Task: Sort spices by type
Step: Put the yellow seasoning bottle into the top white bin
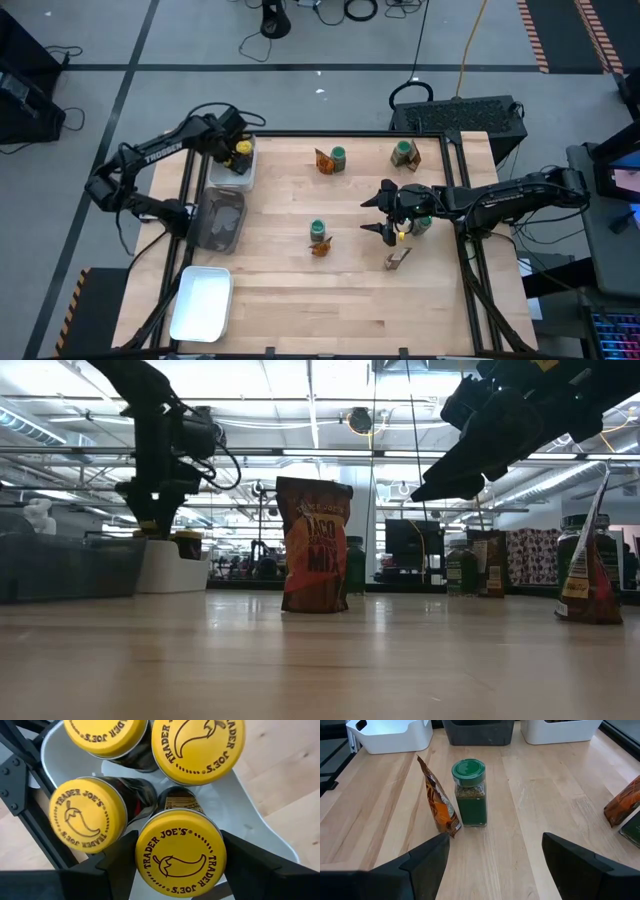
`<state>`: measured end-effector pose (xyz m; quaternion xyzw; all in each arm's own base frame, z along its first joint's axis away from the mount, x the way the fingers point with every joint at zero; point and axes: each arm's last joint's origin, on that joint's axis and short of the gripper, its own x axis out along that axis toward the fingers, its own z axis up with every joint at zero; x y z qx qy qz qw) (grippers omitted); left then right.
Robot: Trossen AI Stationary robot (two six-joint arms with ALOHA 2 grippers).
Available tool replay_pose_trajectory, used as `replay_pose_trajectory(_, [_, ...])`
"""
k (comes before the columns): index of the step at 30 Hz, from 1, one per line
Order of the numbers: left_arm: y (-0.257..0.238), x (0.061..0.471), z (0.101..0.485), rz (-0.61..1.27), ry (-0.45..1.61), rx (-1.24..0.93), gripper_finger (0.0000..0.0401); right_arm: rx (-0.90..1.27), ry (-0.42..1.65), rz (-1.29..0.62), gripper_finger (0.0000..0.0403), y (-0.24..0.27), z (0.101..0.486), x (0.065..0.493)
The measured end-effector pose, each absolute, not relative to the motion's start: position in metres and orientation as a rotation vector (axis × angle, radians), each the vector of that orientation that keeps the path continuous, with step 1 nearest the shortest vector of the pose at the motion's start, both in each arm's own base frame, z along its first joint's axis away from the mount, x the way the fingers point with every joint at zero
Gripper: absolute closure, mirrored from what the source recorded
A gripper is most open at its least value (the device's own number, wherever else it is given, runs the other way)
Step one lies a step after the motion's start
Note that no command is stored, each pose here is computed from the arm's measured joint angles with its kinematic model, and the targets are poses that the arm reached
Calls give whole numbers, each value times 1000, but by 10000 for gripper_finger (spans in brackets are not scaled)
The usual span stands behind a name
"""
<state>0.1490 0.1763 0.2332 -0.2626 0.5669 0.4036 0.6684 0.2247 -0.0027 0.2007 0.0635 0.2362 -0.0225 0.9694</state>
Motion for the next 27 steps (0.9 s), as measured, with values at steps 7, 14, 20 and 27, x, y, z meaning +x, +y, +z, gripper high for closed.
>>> replay_pose_trajectory(7, [180,152,225,897,1328,-574,122,129,477,-46,103,-3,201,225])
replay_pose_trajectory(14, [180,152,225,896,1336,-570,90,129,477,-46,103,-3,201,225])
replay_pose_trajectory(20, [179,151,227,895,1332,-560,86,129,477,-46,103,-3,201,225])
replay_pose_trajectory(27, [173,147,237,867,1300,-553,86,130,477,-46,103,-3,201,225])
